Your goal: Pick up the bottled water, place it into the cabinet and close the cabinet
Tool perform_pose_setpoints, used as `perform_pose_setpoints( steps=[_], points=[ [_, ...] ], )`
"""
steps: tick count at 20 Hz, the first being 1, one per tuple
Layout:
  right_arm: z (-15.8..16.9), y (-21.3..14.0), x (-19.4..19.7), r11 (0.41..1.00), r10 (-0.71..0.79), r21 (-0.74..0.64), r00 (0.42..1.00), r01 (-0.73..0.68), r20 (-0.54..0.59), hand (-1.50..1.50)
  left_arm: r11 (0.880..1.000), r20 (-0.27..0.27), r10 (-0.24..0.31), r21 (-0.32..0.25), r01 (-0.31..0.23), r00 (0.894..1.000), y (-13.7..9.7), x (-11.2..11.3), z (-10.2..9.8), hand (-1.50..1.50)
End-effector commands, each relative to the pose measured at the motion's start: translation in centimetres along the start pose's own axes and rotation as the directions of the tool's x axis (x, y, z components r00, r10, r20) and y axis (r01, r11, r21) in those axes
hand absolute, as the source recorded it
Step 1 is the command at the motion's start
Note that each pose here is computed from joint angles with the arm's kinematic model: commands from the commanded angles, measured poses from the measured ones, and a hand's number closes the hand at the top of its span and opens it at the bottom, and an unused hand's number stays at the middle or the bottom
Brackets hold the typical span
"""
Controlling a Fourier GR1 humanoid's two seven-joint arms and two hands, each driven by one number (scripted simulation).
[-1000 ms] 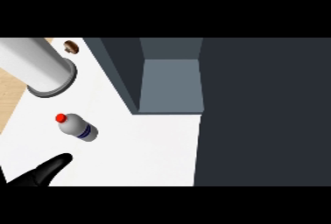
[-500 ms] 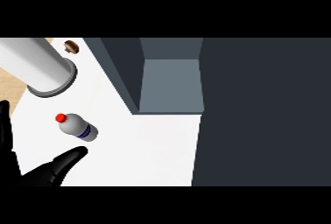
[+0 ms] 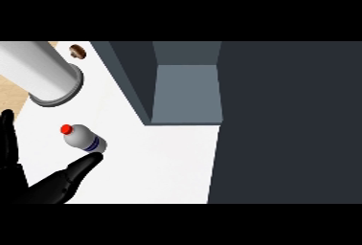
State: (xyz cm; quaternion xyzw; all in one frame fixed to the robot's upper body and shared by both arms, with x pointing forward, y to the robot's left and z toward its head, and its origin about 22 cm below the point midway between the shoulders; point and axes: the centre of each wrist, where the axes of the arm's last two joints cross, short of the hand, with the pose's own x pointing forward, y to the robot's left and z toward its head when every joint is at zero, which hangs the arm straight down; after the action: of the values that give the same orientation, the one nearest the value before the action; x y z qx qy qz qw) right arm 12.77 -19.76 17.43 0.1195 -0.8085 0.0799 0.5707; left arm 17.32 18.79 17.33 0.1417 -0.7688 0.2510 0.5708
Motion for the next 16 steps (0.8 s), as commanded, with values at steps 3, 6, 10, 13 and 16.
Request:
perform_pose_setpoints(
  steps=[3,6,10,13,16],
  points=[
    [2.6,-0.3,4.0,1.0,0.025,-0.011,0.997,-0.024,0.078,-1.5,0.999,0.045,-0.031,0.036,0.03,0.998,2.4,1.2,0.5,-1.5],
    [2.0,0.4,4.0,1.0,0.013,-0.006,0.998,-0.012,0.062,-1.5,0.998,0.045,-0.056,0.039,0.054,0.997,0.9,-1.3,-0.5,-1.5],
    [2.0,0.8,4.2,1.0,0.019,-0.019,0.998,-0.018,0.058,-1.5,0.997,0.012,-0.033,0.067,0.032,0.999,3.0,-1.8,-1.9,-1.5],
    [1.8,1.0,4.4,1.0,0.01,-0.008,0.998,-0.009,0.06,-1.5,0.996,0.012,-0.043,0.074,0.042,0.999,2.7,-1.6,-2.7,-1.5],
    [2.5,0.4,4.6,1.0,0.01,0.013,0.998,-0.011,0.055,-1.5,0.994,-0.002,-0.039,0.106,0.039,0.999,3.7,-3.6,-3.4,-1.5]
  ],
)
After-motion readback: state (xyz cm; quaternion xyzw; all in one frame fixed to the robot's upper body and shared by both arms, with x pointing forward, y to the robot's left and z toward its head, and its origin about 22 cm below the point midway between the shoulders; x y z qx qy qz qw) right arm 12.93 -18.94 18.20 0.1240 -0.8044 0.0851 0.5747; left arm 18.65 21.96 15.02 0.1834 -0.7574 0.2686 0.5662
